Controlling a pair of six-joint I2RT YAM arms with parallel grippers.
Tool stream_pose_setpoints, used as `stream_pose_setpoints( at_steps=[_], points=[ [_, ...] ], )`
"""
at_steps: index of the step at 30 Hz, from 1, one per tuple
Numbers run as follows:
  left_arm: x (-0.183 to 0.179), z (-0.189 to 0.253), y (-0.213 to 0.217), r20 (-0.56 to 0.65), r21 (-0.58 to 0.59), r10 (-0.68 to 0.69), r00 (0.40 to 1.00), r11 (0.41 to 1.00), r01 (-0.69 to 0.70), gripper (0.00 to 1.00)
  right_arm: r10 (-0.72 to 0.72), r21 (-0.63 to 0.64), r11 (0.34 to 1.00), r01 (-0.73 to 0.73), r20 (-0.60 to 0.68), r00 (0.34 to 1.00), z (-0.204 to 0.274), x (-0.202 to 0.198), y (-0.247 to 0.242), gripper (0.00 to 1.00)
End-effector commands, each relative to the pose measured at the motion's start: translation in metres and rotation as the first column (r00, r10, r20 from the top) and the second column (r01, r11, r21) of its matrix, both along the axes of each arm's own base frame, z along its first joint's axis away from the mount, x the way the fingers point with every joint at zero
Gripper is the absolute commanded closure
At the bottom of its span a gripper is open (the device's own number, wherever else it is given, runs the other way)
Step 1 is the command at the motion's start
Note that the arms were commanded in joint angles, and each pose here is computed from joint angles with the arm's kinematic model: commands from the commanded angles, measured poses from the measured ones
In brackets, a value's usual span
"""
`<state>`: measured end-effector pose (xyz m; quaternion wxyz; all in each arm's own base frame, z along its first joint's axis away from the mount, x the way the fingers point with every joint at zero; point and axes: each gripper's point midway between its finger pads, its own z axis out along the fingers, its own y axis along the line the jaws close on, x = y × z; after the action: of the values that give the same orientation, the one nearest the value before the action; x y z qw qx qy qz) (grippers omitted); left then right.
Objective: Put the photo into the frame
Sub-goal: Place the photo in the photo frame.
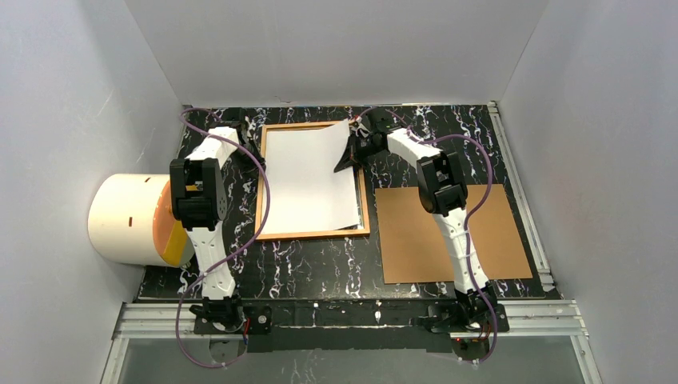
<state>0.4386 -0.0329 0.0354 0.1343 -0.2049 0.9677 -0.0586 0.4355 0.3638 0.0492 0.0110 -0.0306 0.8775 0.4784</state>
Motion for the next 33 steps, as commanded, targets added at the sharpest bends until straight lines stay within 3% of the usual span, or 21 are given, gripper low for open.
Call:
stream_pose_setpoints(
  at_steps=[1, 10, 17, 25, 33],
  points=[
    [-0.003, 0.008, 0.001, -0.008, -0.012, -0.002, 1.000, 1.000, 0.002, 0.74, -0.021, -0.007, 1.000, 0.021, 0.052, 0.998, 0.003, 0.011, 0.005, 0.95],
    [-0.004, 0.006, 0.000, -0.014, -0.015, 0.004, 1.000, 1.000, -0.004, 0.75, -0.054, -0.007, 0.998, 0.055, 0.075, 0.996, 0.008, 0.015, 0.006, 0.90],
    [-0.003, 0.007, 0.001, -0.011, -0.012, 0.006, 1.000, 1.000, -0.006, 0.75, -0.045, -0.015, 0.999, 0.047, 0.080, 0.996, 0.016, 0.012, 0.008, 0.66],
    [0.001, 0.026, 0.000, -0.006, -0.020, 0.019, 1.000, 1.000, -0.019, 0.71, -0.116, -0.087, 0.988, 0.124, 0.089, 0.989, 0.042, 0.011, -0.005, 0.28],
    [0.002, 0.049, 0.005, 0.017, 0.008, 0.023, 1.000, 1.000, -0.023, 0.64, -0.207, -0.235, 0.944, 0.231, 0.124, 0.970, 0.048, 0.013, -0.034, 0.22]
  ],
)
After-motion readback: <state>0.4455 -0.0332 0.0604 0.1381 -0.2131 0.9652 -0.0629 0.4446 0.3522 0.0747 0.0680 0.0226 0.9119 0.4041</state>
